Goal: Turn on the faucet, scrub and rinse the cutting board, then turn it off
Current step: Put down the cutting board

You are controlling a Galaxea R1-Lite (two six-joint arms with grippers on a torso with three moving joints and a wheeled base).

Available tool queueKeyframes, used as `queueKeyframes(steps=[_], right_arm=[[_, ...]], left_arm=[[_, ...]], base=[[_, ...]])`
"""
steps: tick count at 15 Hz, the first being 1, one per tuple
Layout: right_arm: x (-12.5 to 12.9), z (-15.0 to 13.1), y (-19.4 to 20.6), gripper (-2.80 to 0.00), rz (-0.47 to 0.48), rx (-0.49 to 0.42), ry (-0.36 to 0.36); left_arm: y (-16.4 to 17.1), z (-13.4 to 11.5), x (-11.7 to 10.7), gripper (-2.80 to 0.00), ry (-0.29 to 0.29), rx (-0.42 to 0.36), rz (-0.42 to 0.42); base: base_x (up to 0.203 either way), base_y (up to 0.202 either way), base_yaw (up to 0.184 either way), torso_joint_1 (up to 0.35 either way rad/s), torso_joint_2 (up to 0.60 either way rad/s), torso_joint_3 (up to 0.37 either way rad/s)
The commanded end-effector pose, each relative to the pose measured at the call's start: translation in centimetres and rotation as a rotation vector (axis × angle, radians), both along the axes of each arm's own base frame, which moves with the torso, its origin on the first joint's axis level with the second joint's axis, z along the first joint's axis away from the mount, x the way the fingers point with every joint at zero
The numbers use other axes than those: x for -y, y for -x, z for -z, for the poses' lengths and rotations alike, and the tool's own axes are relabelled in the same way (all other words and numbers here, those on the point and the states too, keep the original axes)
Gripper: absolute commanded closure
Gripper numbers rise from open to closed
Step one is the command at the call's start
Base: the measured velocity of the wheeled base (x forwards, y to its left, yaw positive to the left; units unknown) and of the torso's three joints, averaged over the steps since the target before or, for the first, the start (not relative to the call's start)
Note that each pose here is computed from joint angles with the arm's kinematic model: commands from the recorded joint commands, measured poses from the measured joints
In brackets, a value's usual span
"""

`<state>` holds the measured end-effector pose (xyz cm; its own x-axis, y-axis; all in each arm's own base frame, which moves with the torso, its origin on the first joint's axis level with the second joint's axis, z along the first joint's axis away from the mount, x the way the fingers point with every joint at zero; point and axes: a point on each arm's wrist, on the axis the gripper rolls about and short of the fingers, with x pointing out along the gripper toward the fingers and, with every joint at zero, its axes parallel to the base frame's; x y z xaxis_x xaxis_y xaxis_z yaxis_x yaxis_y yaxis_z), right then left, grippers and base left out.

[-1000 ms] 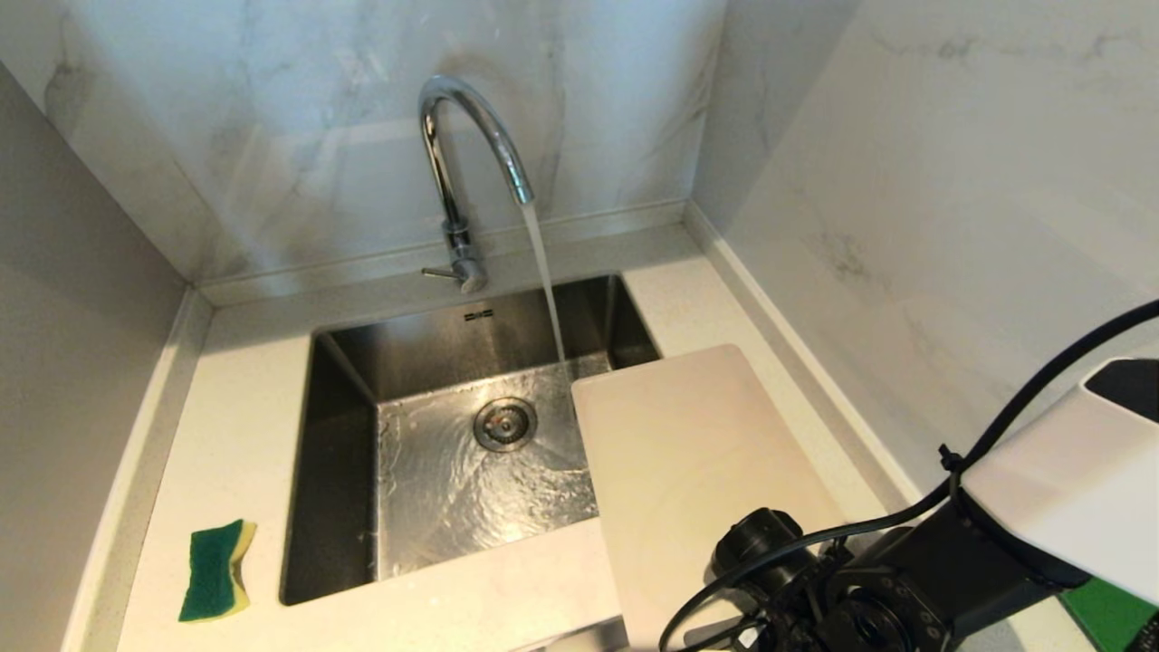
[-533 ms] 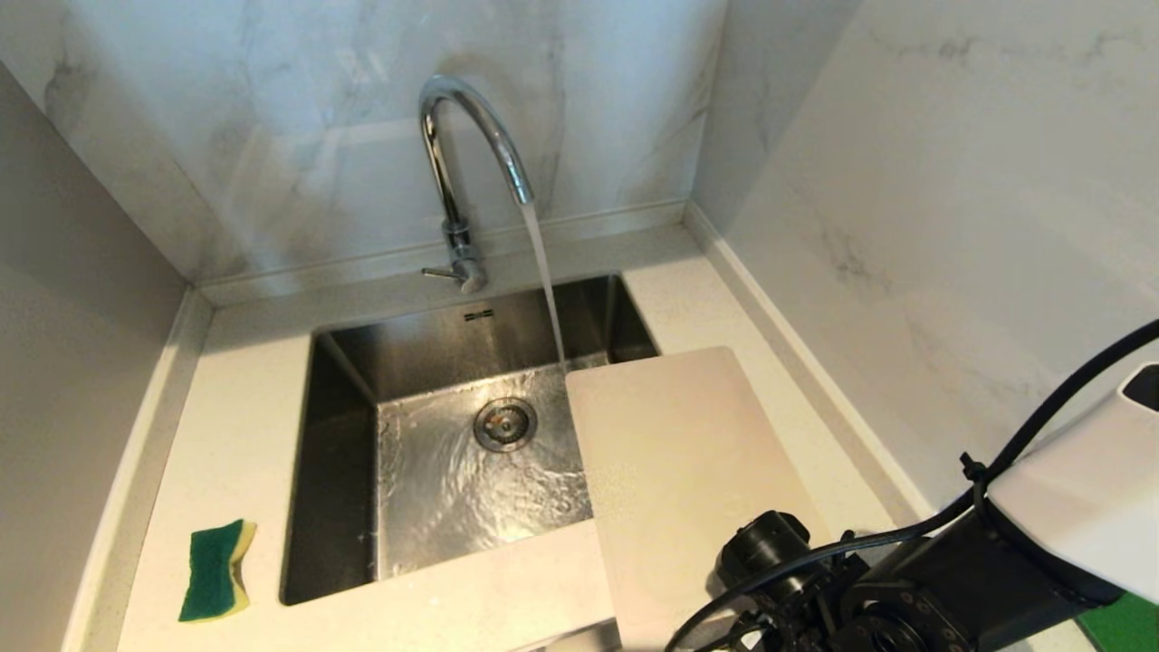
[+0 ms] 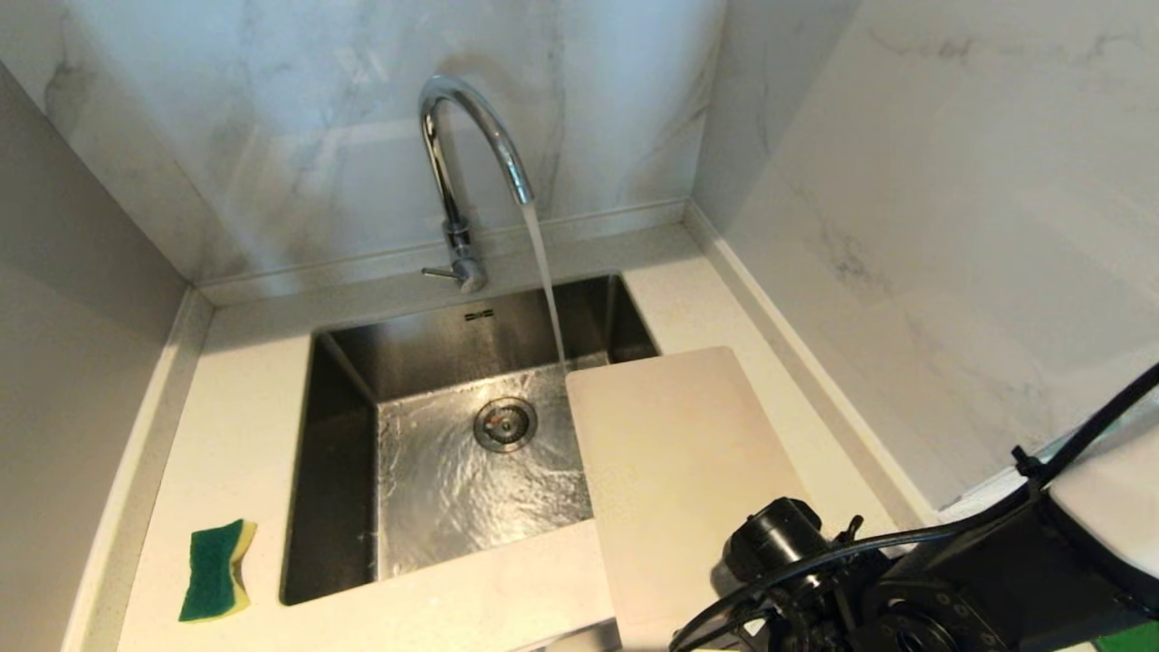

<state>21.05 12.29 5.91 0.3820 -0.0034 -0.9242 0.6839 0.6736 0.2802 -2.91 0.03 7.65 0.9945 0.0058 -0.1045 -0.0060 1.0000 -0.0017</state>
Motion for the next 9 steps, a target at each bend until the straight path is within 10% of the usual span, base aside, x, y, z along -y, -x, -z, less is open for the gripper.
queueKeyframes(steps=[1, 8, 9], right_arm=[[0.5, -2.4, 0.8, -2.80, 0.004, 0.088, -0.044], [4.4, -7.9, 4.9, -2.80, -0.019, 0.342, -0.055], [5.3, -8.6, 5.4, 0.00, -0.013, 0.384, -0.044]], left_arm=[[0.0, 0.0, 0.0, 0.00, 0.000, -0.001, 0.000], [0.0, 0.0, 0.0, 0.00, 0.000, -0.001, 0.000], [0.0, 0.0, 0.0, 0.00, 0.000, -0.001, 0.000]], base=[[0.000, 0.000, 0.000, 0.000, 0.00, 0.000], [0.000, 0.000, 0.000, 0.000, 0.00, 0.000], [0.000, 0.000, 0.000, 0.000, 0.00, 0.000]])
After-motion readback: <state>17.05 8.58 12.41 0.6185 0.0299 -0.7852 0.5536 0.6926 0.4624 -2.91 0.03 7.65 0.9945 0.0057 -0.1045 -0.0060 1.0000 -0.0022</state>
